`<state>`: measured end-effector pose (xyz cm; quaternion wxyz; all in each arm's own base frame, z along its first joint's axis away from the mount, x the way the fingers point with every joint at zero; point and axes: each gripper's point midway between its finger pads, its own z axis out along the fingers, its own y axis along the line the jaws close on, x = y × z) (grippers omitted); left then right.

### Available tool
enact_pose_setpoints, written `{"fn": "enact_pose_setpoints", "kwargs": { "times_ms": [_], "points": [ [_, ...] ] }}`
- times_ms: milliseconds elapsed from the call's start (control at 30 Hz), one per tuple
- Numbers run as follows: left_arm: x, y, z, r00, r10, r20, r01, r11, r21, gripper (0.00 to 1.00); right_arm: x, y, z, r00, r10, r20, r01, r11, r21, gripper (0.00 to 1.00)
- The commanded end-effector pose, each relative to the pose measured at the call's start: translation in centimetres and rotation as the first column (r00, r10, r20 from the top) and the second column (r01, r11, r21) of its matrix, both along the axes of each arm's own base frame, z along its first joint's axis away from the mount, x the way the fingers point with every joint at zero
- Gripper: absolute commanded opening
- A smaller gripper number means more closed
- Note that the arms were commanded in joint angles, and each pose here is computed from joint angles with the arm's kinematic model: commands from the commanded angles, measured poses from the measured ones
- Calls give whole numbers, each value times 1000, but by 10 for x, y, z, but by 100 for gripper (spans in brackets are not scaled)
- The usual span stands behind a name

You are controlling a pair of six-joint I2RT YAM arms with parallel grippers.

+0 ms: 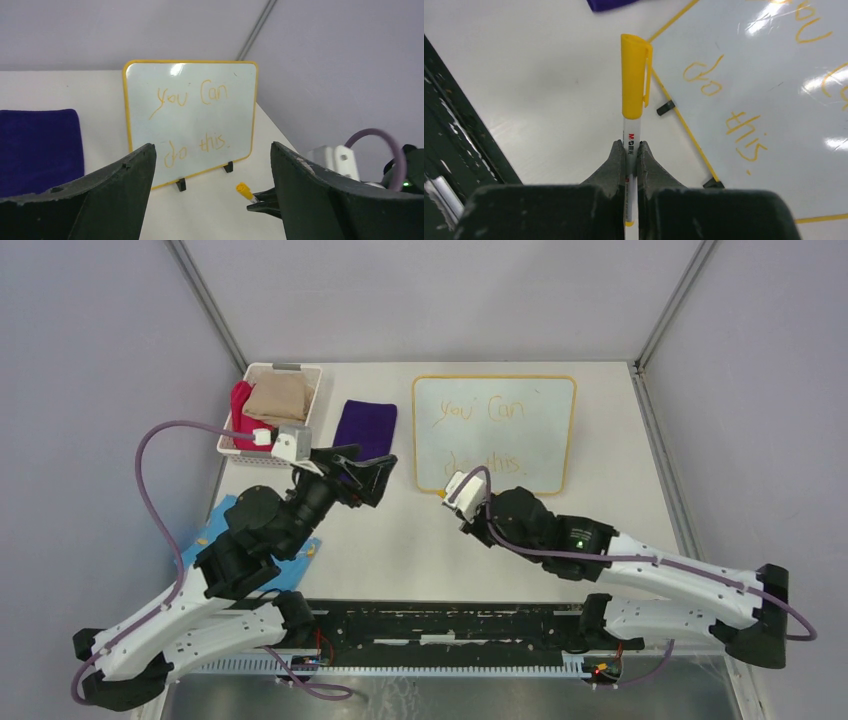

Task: Write a sentence on the whiteboard
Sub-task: Place the whiteboard marker at the center of the board.

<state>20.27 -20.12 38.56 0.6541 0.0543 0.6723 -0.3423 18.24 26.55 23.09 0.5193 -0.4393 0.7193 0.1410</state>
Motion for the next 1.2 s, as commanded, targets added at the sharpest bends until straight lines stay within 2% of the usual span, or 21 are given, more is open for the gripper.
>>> {"fn": "enact_pose_setpoints", "kwargs": {
  "times_ms": [0,333,667,1167],
  "points": [
    [4,24,-21,995,95,5,-95,993,72,89,12,-7,-27,999,-38,19,41,985,-165,0],
    [8,33,-60,988,149,-42,-139,974,182,89,17,32,-88,992,-3,-124,-26,972,-232,0],
    [12,32,-86,985,166,-56,-150,964,221,89,25,31,-133,957,-82,-278,24,978,-208,0],
    [18,28,-110,980,185,-71,-156,942,297,88,30,32,-174,929,-119,-351,27,966,-256,1]
  ]
}}
